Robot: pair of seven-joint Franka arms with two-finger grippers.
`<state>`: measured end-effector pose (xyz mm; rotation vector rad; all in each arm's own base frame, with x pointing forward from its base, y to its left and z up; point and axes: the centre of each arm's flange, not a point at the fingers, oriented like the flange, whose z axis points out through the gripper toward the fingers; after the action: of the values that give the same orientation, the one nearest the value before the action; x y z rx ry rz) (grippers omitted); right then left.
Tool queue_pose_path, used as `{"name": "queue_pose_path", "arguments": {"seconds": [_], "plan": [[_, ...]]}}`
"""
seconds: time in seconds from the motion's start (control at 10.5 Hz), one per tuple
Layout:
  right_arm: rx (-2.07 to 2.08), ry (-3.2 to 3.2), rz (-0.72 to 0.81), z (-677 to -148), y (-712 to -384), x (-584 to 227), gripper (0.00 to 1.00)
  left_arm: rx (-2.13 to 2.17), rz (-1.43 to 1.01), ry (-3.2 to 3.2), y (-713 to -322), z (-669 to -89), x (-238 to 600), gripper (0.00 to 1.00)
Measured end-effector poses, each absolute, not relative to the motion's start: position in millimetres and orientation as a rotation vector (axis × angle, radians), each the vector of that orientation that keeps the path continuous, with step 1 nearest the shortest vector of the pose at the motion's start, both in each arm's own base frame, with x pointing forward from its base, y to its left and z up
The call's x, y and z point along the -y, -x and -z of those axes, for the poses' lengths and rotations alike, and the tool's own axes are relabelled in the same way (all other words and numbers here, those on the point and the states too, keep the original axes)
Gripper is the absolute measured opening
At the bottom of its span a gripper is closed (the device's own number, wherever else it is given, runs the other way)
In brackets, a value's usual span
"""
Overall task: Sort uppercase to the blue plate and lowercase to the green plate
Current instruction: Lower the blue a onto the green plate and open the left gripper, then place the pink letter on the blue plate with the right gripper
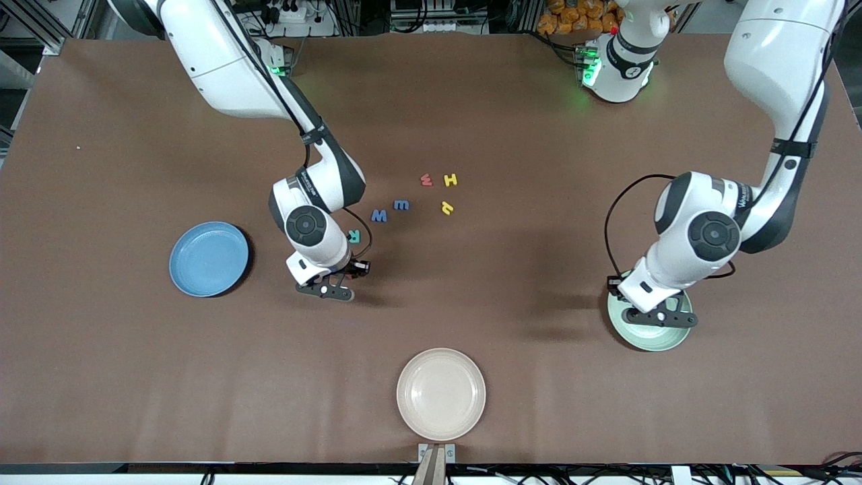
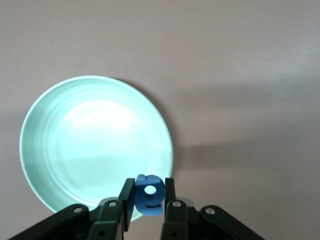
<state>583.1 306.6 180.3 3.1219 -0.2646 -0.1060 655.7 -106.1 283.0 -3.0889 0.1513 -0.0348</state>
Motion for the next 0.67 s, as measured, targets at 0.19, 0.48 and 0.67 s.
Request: {"name": "queue_pose_path", "arguments": {"seconds": [0.19,0.48,0.67], "plan": [[0.195,-3.119,0.169,-188.3,-592.7,-294.8,0.37,-0.161,-0.010,3.099,-664.0,-262.6,59.6,0.27],[0.020,-3.132,0.199,-215.4,-615.8,-255.2,0.37,-0.142,-0.061,3.119,-668.4,-233.7,33.3,0.38],[-0.114,-3.107,0.290,-233.6,-624.3,-210.4,0.37,-0.129,-0.039,3.123,-675.2,-237.1,29.4,0.61]]}}
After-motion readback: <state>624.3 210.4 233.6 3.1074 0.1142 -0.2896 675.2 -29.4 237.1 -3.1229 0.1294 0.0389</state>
